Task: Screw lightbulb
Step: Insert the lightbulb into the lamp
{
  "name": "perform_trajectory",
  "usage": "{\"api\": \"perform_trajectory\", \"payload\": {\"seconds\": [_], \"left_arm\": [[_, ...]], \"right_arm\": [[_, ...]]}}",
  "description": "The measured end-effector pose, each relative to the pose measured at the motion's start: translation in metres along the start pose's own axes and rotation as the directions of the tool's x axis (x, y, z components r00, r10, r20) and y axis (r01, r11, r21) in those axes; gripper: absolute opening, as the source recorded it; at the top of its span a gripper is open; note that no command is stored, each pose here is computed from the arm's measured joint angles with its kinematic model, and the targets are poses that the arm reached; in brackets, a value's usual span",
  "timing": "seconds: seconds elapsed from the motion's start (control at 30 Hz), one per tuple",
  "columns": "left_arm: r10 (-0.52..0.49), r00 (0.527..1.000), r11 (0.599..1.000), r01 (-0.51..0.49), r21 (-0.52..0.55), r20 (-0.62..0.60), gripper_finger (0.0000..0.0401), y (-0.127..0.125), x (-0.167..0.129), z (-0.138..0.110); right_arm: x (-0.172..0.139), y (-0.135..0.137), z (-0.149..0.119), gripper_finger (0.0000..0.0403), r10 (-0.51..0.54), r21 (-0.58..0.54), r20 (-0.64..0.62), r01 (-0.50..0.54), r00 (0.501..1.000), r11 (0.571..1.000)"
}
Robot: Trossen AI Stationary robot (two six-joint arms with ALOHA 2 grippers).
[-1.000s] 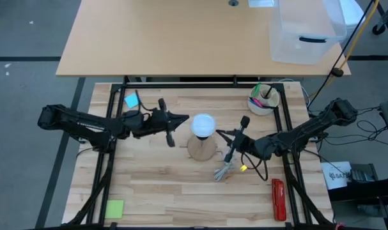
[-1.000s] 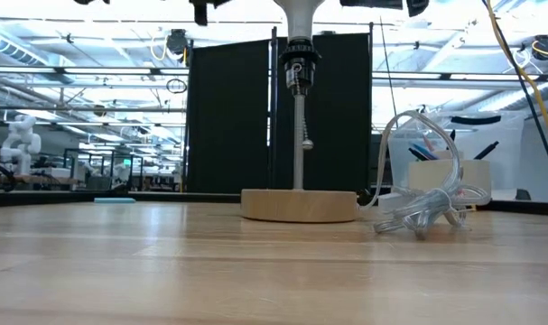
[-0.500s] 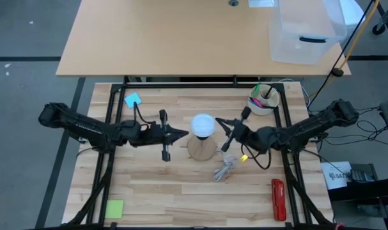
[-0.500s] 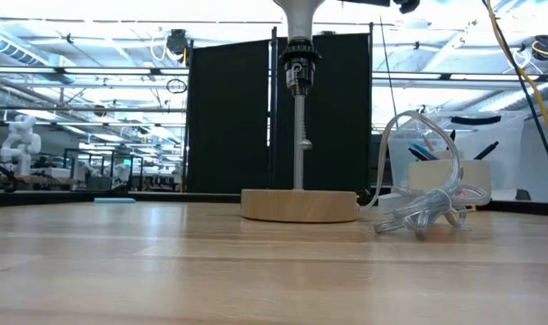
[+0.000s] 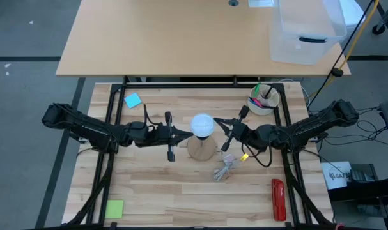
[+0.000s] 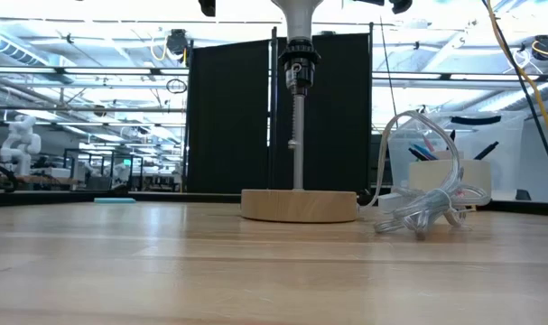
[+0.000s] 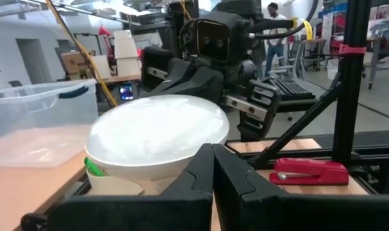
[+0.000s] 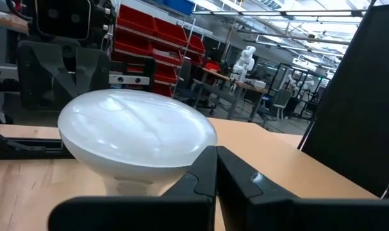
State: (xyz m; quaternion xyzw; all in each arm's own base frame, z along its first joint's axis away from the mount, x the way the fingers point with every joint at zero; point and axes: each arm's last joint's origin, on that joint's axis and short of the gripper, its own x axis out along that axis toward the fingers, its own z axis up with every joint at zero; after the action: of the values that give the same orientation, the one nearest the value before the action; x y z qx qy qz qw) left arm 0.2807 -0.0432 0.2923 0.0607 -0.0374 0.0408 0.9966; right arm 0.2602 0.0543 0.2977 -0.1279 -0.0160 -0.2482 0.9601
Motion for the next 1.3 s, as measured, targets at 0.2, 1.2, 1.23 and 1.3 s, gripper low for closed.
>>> {"api": "perform_trajectory", "payload": {"seconds": [0.2, 1.2, 1.23, 1.3], "left_arm": [[0.030, 0.999, 1.000, -0.030, 0.007, -0.025, 0.0000, 0.006, 0.001, -0.003], [0.163, 0.987, 0.982, -0.164, -0.092, -0.019, 0.0000, 0.031, -0.005, 0.006], [0.153, 0.988, 0.984, -0.153, -0.091, -0.004, 0.0000, 0.029, -0.007, 0.010], [0.134, 0.991, 0.988, -0.131, -0.083, 0.027, 0.0000, 0.025, -0.013, 0.018]], "right_arm": [[-0.003, 0.003, 0.000, 0.0000, 0.015, 0.002, -0.013, -0.015, 1.000, 1.000], [-0.025, 0.027, -0.009, 0.0000, 0.100, -0.017, -0.120, -0.103, 0.988, 0.995], [-0.023, 0.025, -0.010, 0.0000, 0.088, -0.019, -0.124, -0.091, 0.988, 0.996], [-0.019, 0.022, -0.011, 0.0000, 0.067, -0.019, -0.129, -0.070, 0.989, 0.997]]}}
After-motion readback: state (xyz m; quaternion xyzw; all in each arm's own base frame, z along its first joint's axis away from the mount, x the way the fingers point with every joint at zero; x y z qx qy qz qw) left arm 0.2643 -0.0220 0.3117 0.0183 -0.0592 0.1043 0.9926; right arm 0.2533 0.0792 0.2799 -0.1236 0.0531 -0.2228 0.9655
